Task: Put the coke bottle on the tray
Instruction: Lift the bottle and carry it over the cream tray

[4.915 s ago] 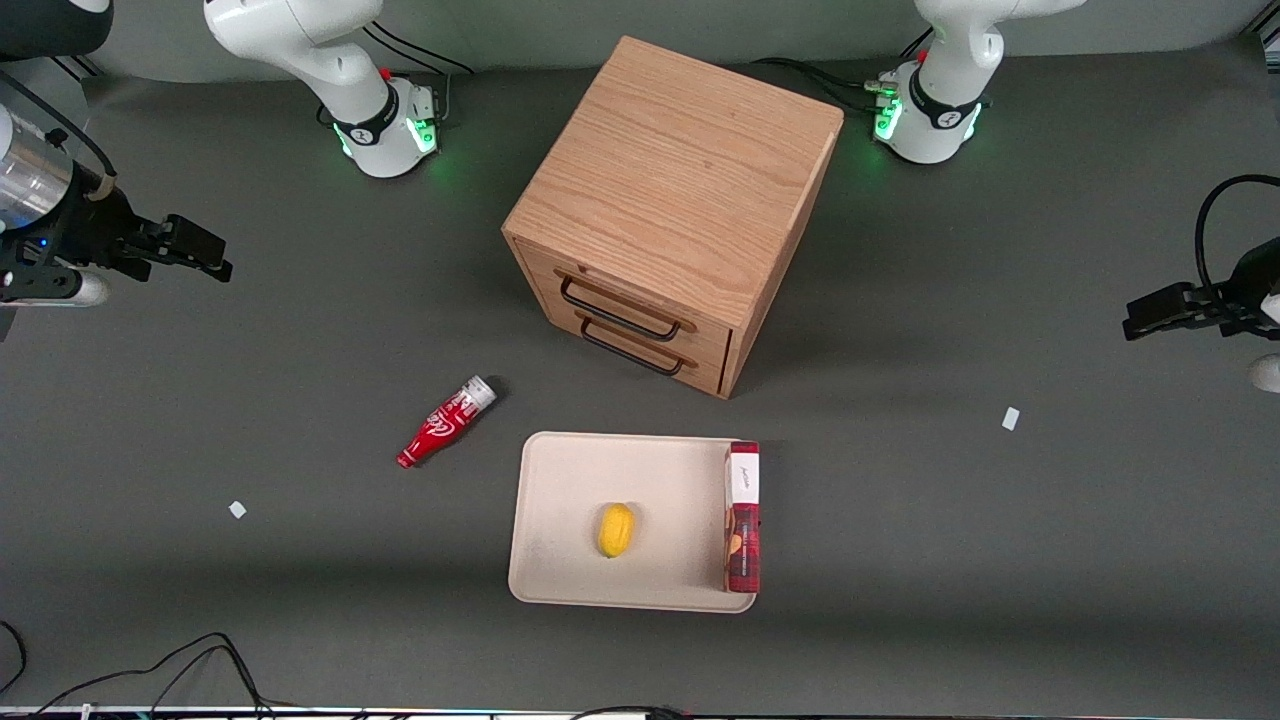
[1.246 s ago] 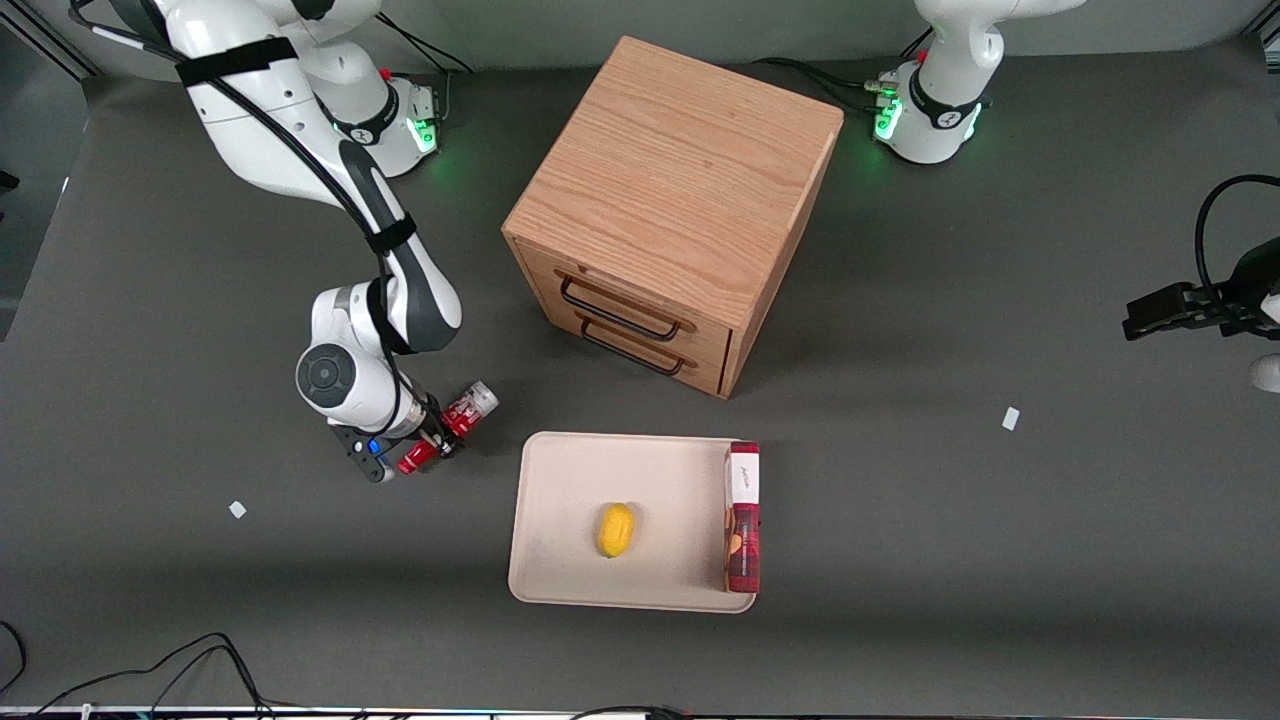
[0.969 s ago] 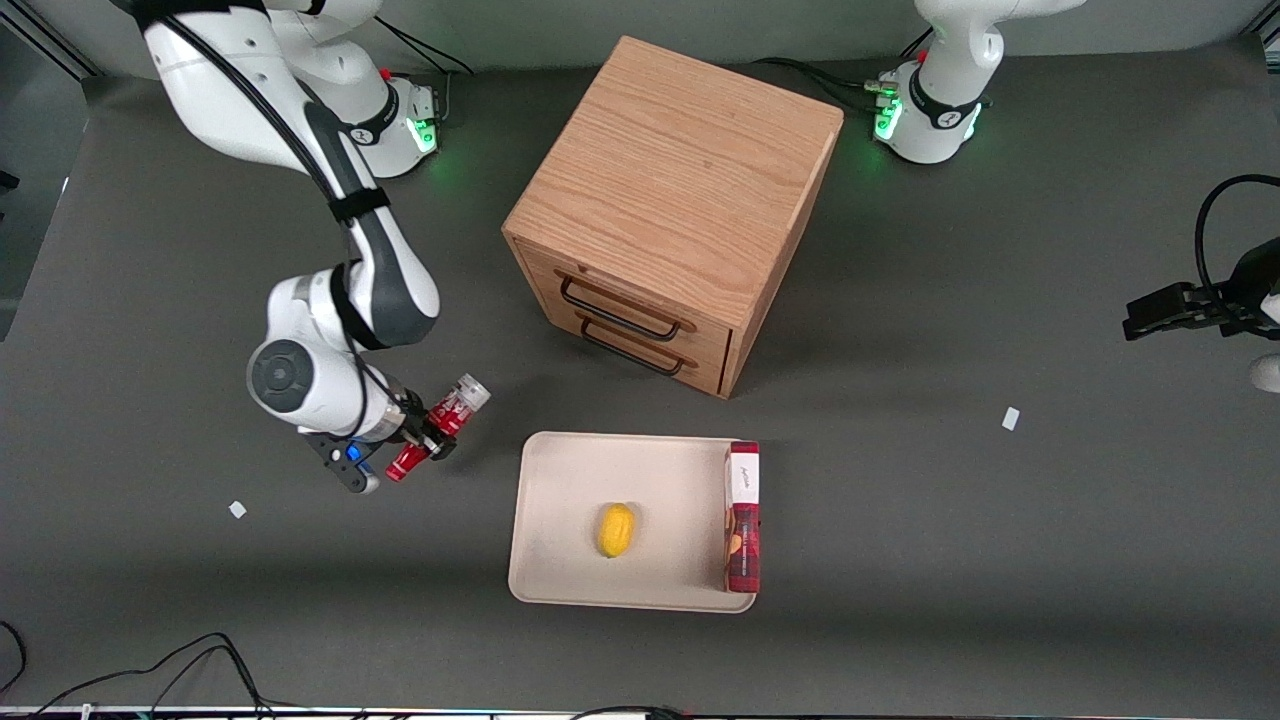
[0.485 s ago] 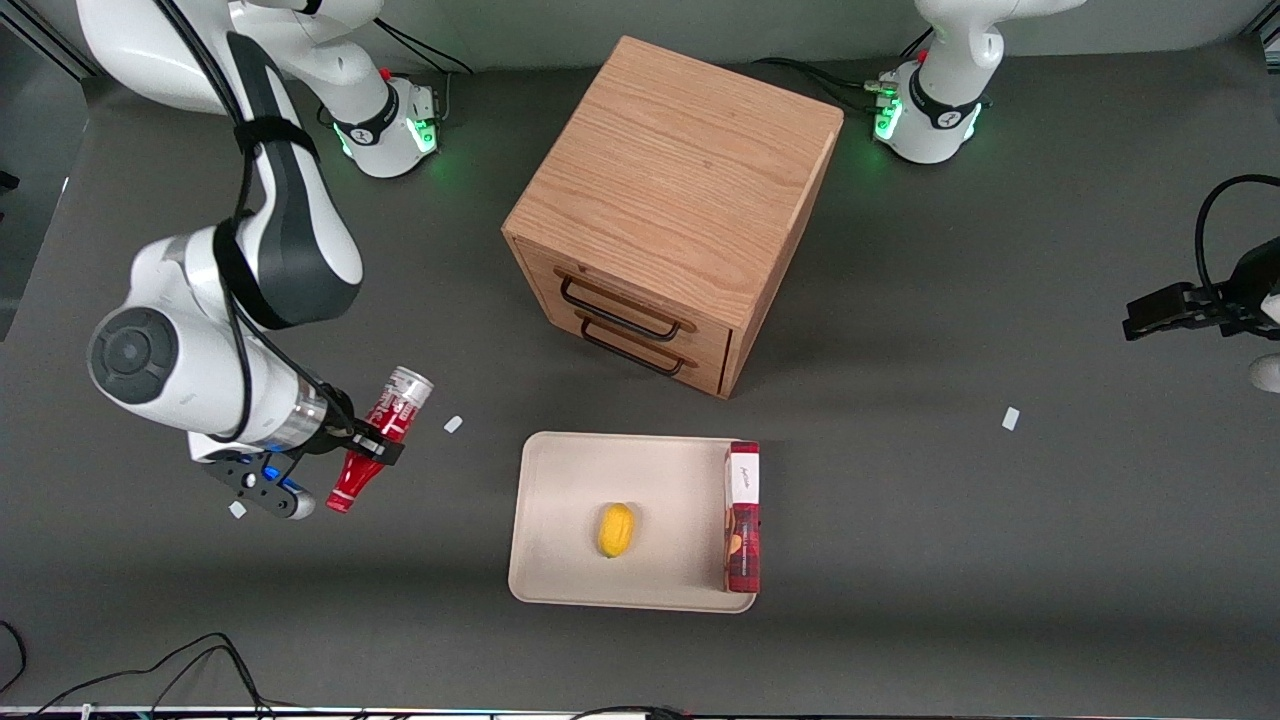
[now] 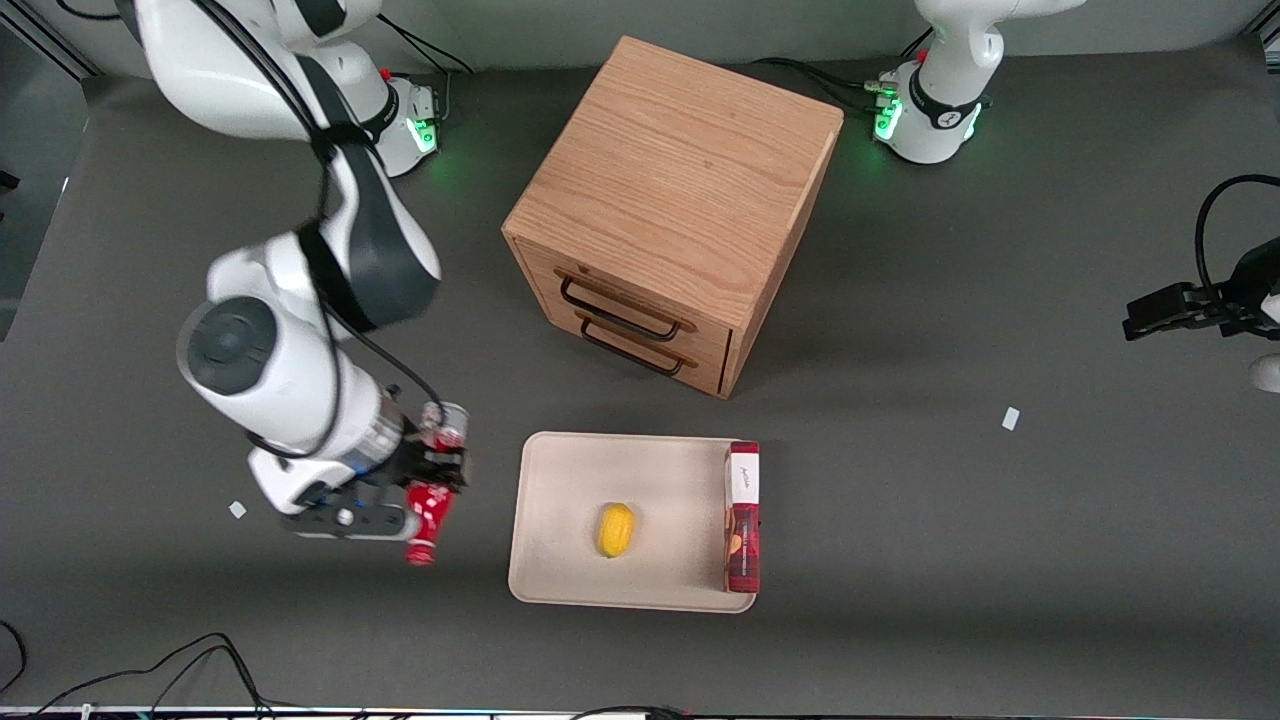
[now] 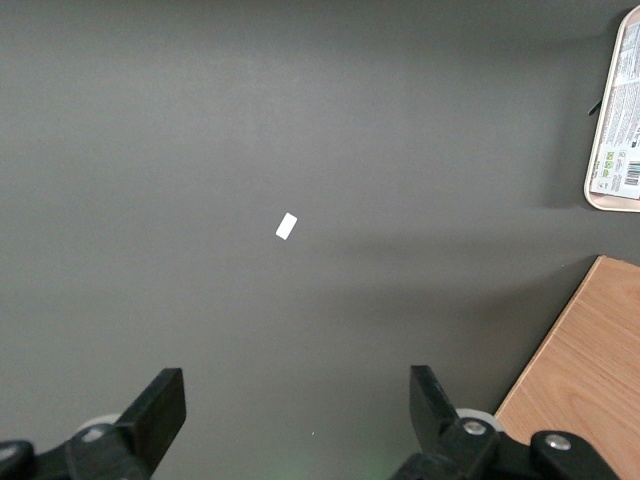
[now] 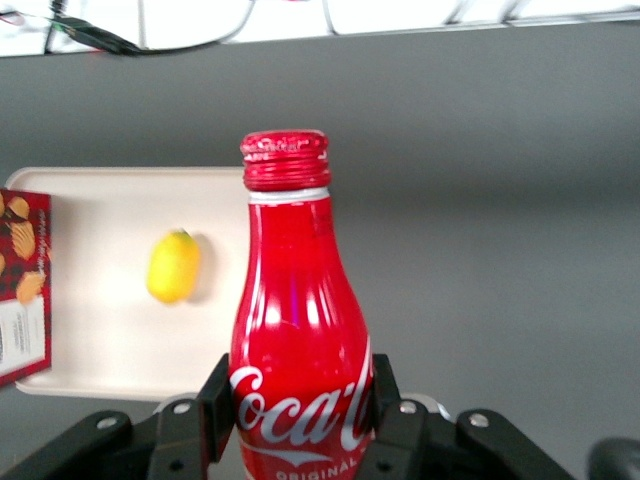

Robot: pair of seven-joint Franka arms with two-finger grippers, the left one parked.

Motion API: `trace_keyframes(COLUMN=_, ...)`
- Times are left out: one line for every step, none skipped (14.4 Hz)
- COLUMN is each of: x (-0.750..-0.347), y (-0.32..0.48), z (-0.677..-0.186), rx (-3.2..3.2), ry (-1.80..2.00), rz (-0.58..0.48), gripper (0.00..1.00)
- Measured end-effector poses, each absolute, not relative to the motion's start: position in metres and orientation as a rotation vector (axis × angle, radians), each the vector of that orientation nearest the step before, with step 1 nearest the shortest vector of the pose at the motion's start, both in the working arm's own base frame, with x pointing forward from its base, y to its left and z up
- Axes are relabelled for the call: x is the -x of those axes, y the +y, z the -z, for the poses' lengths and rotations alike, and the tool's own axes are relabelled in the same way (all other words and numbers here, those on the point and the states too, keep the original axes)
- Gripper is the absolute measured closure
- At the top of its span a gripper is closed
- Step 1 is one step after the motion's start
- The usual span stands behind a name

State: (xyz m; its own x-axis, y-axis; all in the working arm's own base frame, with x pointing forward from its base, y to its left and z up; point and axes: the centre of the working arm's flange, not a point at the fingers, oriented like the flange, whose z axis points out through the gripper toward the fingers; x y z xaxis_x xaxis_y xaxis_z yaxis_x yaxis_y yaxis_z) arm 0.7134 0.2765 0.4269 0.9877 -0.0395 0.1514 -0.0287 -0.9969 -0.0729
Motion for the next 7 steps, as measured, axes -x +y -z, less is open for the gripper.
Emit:
trace_keyframes(x=-0.72, y=0.286, z=-0.401, rx=3.05, ry=0.014, rz=0.265, gripper=0.44)
trace_keyframes(x=-0.727, y=0.291, z=-0.374, rx=3.046, ry=-0.023, rz=0.284, gripper=0.44)
trace_keyframes(x=-0.731, y=0.293, z=-0.35, rx=3.045, ry=-0.045, rz=0.293, gripper=0.44)
trace_keyframes(x=-0.734, y=0.295, z=-0.328, rx=3.045, ry=-0.057, rz=0.295, gripper=0.44)
trace_keyframes(x=-0.736, y=0.298, z=-0.308, rx=3.044, ry=-0.062, rz=0.29, gripper=0.44)
trace_keyframes(x=-0.735, y=0.302, z=-0.291, rx=3.042, ry=-0.067, rz=0.281, gripper=0.44)
trace_keyframes(x=-0.734, y=0.306, z=-0.277, rx=3.038, ry=-0.073, rz=0.272, gripper=0.44)
